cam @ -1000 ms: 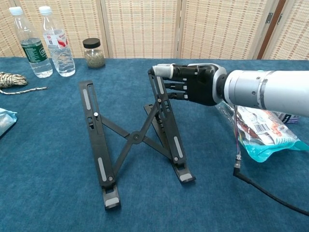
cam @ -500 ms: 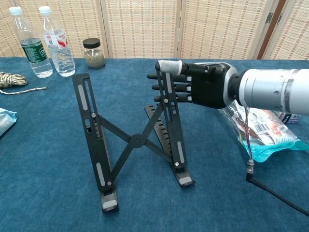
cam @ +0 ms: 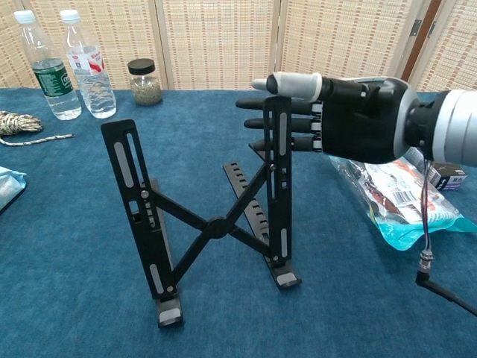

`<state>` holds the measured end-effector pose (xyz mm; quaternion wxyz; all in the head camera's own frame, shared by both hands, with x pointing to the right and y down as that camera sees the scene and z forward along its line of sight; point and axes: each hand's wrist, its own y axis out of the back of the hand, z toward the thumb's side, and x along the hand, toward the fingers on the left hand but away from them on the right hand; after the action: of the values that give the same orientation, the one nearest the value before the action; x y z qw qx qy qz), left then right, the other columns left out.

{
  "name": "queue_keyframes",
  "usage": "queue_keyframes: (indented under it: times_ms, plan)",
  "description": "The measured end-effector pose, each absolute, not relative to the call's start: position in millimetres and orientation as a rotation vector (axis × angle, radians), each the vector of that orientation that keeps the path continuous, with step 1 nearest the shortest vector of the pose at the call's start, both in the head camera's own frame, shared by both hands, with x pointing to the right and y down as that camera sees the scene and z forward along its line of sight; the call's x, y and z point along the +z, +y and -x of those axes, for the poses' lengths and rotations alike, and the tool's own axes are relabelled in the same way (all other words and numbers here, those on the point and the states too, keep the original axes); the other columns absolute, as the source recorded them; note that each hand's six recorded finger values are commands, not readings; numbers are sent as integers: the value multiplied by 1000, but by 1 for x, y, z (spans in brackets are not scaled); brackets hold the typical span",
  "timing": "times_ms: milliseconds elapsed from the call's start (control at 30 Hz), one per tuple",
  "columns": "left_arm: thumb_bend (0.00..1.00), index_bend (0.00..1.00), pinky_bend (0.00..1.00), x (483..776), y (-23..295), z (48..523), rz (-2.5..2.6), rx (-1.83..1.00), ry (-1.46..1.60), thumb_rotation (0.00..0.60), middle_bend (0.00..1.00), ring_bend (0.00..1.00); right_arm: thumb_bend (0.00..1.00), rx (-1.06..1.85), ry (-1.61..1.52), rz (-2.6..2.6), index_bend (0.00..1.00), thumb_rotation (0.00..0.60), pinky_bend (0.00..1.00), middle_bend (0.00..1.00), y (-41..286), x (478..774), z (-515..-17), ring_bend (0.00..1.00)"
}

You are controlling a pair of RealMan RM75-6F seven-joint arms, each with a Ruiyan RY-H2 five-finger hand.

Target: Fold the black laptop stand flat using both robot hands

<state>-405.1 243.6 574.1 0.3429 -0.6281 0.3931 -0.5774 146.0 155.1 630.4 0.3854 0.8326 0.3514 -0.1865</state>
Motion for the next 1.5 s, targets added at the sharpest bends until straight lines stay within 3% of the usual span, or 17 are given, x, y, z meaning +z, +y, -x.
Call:
queue_keyframes:
  times_ms: [667, 1500]
  plan:
    - [269, 76, 0, 576, 244, 405, 1636, -1498, 1021, 600, 18, 33, 51, -440, 776, -2169, 54, 600, 382, 198, 194, 610, -165, 173]
    - [268, 77, 0, 575, 245, 406, 1633, -1502, 1024, 600, 18, 32, 0, -503, 712, -2212, 54, 600, 237, 161, 197, 632, -160, 128]
